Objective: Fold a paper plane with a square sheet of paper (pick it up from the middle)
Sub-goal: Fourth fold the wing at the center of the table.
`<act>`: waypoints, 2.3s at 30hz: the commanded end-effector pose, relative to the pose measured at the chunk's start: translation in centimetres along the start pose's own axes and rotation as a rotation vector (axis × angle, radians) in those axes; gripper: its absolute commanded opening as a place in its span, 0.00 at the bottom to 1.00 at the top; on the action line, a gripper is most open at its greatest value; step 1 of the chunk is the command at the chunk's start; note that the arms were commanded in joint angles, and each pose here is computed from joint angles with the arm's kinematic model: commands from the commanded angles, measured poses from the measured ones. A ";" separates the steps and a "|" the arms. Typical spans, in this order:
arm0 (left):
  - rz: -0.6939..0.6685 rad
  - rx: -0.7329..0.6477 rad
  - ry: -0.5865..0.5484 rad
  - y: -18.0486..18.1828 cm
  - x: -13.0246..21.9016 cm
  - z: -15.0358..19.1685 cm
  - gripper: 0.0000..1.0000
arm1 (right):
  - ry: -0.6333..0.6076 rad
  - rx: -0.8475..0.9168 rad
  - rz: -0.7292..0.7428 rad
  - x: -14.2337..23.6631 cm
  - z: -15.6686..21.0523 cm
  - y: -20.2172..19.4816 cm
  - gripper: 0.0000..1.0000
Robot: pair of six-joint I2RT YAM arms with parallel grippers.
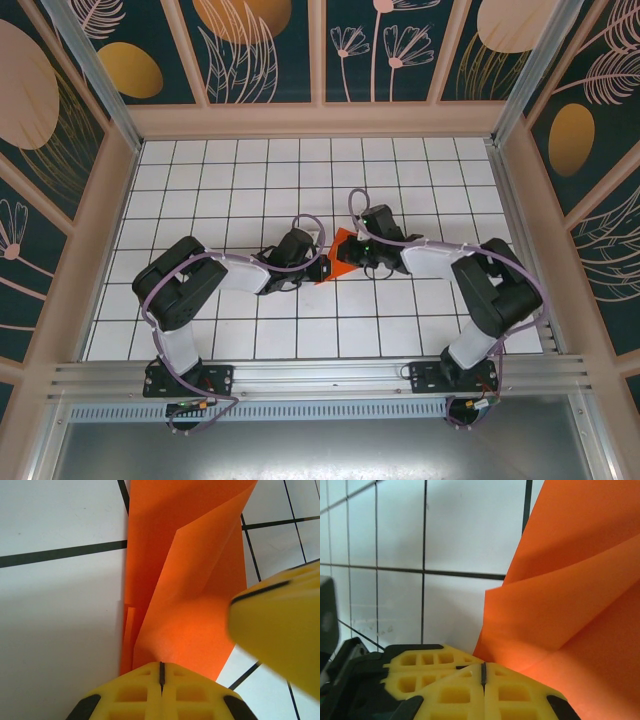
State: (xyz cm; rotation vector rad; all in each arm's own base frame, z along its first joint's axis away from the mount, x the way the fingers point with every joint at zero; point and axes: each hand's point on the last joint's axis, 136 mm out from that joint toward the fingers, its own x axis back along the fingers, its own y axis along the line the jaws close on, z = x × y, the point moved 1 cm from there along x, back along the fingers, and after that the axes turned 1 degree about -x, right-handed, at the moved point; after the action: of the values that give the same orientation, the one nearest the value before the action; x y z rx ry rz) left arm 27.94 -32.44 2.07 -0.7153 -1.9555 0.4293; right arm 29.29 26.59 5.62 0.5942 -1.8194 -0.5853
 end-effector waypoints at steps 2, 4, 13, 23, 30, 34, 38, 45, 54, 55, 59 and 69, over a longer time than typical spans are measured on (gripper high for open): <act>-0.160 0.036 0.245 4.9 0.6 7.0 0.00 | 0.021 -0.001 -0.025 -1.5 -0.4 0.6 0.00; -0.157 0.031 0.247 4.8 0.6 7.1 0.00 | 0.042 -0.006 -0.026 -2.0 0.0 0.4 0.00; -0.175 0.027 0.265 5.3 1.0 7.7 0.00 | 0.032 -0.036 0.128 -0.9 0.2 -5.1 0.00; -0.171 0.014 0.263 5.1 1.0 7.3 0.00 | -0.074 0.023 0.043 1.8 -3.1 -1.2 0.00; -0.171 0.017 0.263 5.0 0.9 7.2 0.00 | -0.002 0.054 -0.014 -1.2 -1.5 0.8 0.00; -0.172 0.018 0.264 5.0 1.0 7.3 0.00 | 0.012 0.050 0.000 -2.0 -1.3 0.0 0.00; -0.176 0.018 0.270 5.2 1.1 7.5 0.00 | 0.018 0.042 0.025 -2.2 -1.2 -1.6 0.00; -0.179 0.020 0.279 5.5 1.4 8.1 0.00 | -0.070 -0.068 0.146 0.2 -4.7 -9.6 0.00; -0.171 0.020 0.266 5.2 1.3 7.7 0.00 | -0.194 -0.038 0.102 4.5 -7.9 -6.8 0.00; -0.168 0.019 0.267 5.2 1.2 7.7 0.00 | -0.192 -0.030 0.087 4.6 -7.6 -6.1 0.00; -0.169 0.020 0.263 5.1 1.2 7.5 0.00 | -0.140 -0.002 0.019 3.2 -5.3 -3.0 0.00; -0.172 0.022 0.267 5.1 1.1 7.6 0.00 | -0.029 0.018 0.024 -1.2 -3.2 -3.0 0.00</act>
State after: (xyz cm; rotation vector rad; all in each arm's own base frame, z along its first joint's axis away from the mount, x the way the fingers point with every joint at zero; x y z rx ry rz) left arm 27.02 -31.95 2.05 -0.7364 -1.9372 0.3898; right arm 32.09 24.90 4.53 0.5932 -1.8605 -0.5571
